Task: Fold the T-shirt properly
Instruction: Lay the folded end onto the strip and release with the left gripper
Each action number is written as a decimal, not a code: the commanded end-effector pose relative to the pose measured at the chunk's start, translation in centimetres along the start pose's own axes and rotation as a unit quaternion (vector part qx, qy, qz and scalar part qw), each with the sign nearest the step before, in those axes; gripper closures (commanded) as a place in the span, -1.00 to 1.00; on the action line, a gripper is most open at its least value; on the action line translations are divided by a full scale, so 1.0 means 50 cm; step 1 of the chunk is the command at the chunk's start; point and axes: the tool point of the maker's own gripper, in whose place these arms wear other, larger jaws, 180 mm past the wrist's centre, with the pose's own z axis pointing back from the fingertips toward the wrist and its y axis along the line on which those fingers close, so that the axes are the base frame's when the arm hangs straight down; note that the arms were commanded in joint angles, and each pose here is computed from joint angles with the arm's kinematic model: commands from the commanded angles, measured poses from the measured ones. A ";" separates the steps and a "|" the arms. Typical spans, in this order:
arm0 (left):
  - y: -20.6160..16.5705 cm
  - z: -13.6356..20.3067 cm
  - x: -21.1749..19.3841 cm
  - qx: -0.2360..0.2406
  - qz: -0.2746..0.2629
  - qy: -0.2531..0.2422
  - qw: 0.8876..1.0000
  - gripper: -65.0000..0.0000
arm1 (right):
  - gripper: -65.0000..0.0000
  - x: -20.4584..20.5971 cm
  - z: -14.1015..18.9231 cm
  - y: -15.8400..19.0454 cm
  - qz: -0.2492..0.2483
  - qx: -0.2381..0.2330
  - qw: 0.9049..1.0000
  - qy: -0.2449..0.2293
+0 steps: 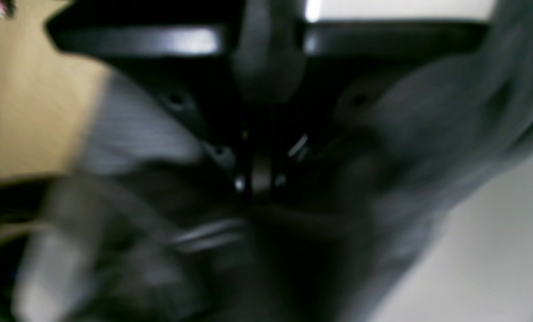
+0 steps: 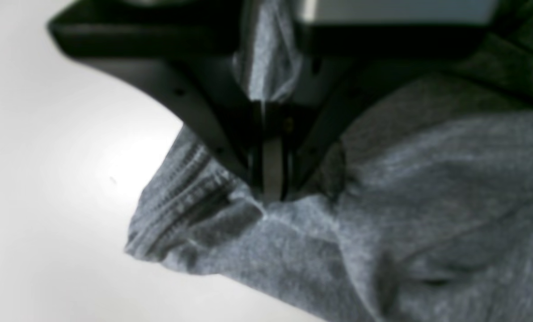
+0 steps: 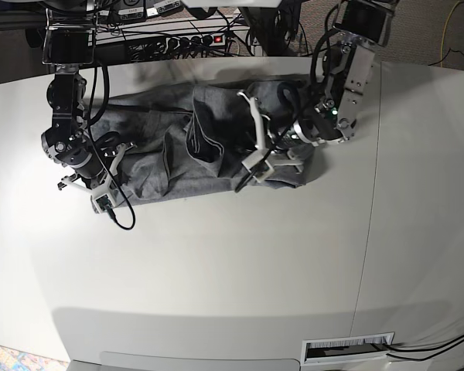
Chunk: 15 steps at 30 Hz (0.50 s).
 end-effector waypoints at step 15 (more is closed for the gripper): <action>0.193 0.088 -0.167 0.135 -0.020 0.105 0.985 1.00 | 1.00 0.010 0.008 -0.001 -0.015 0.013 1.000 -0.002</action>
